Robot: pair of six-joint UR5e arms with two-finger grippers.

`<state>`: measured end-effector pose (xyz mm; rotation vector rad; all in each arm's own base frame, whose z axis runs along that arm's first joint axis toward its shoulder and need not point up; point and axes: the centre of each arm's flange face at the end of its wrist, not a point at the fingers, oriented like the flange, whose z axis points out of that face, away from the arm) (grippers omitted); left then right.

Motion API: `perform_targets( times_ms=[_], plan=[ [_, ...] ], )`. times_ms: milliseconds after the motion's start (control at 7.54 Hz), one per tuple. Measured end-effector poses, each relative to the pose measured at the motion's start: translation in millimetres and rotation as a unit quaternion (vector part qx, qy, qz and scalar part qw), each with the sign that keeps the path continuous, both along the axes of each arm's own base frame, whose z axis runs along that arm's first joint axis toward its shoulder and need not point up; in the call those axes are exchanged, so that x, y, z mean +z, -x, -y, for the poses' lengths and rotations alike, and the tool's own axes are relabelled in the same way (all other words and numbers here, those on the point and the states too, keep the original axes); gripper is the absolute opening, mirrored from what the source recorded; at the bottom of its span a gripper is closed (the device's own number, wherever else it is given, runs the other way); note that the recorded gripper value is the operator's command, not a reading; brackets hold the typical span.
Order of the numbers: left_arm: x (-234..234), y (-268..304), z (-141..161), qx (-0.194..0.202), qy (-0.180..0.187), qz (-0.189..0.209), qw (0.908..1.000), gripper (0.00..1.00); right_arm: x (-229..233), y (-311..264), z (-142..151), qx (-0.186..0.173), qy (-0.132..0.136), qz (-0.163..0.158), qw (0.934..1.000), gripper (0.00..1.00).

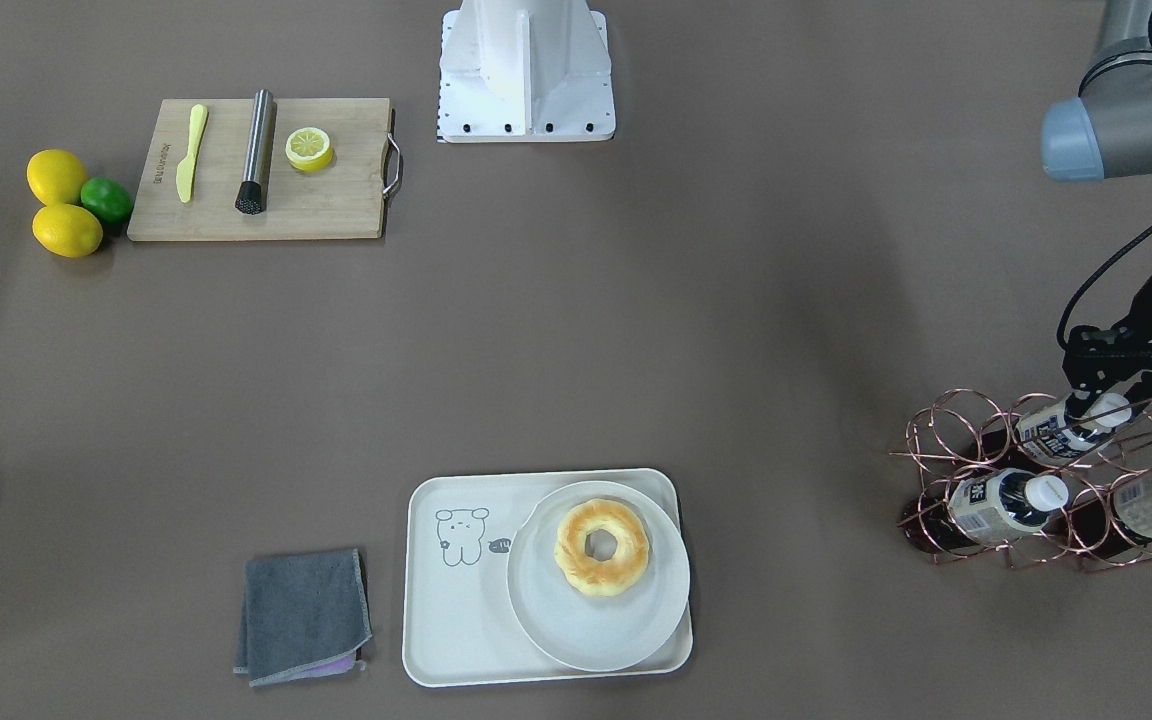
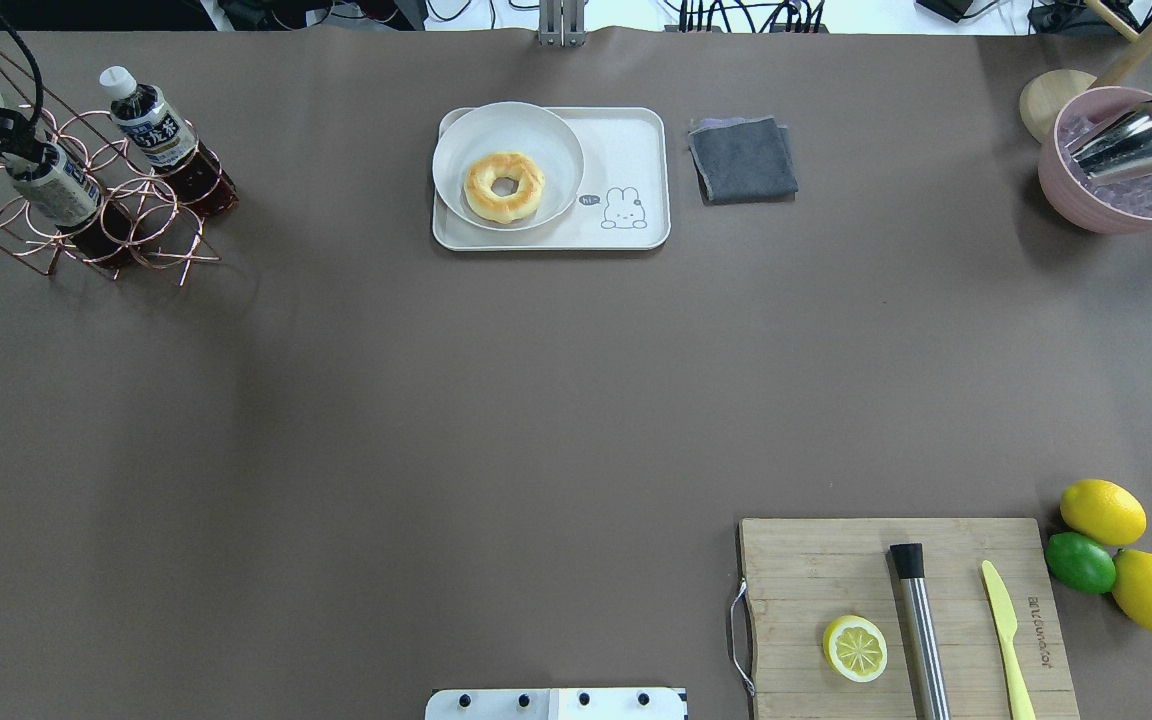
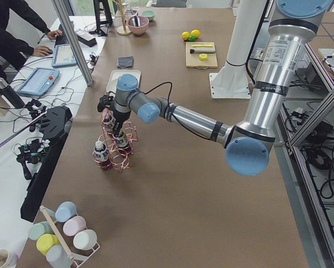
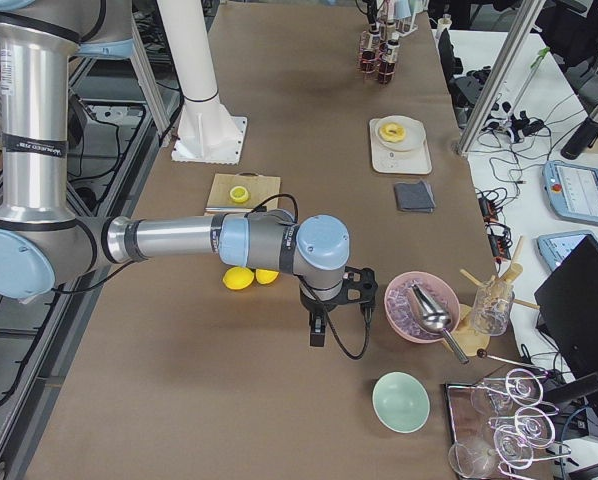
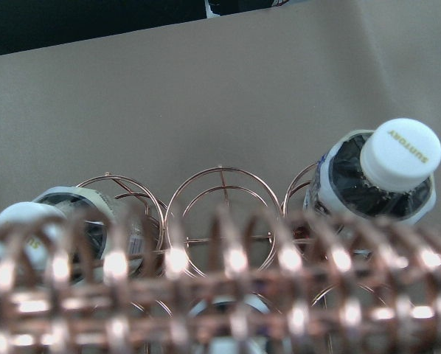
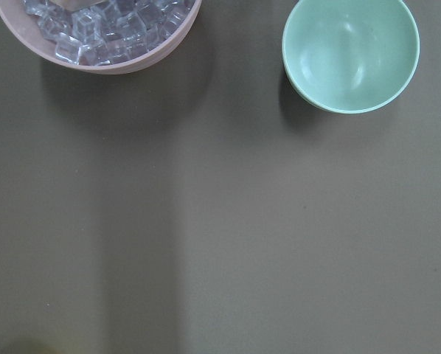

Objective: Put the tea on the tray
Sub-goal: 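Grasp the tea bottle cap with the left gripper and lift it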

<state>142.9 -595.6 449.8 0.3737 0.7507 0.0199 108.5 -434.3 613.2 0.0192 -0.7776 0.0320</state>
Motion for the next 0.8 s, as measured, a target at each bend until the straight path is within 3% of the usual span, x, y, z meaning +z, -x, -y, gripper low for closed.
perform_targets(
  times_ms=[133,265,796],
  plan=[
    [0.1,4.1,1.4,0.000,-0.002,0.001,1.0000,0.13,-0.8,-0.2,0.1,0.000,-0.001,0.000,1.0000,1.00],
    [0.5,8.9,2.7,-0.001,-0.005,0.002,1.0000,0.00,-1.3,-0.2,0.0,0.000,-0.001,0.000,1.0000,1.00],
    [-11.5,25.5,4.2,-0.002,-0.008,-0.014,0.9999,0.00,-1.5,-0.1,-1.0,0.000,-0.001,0.001,1.0000,1.00]
  ],
)
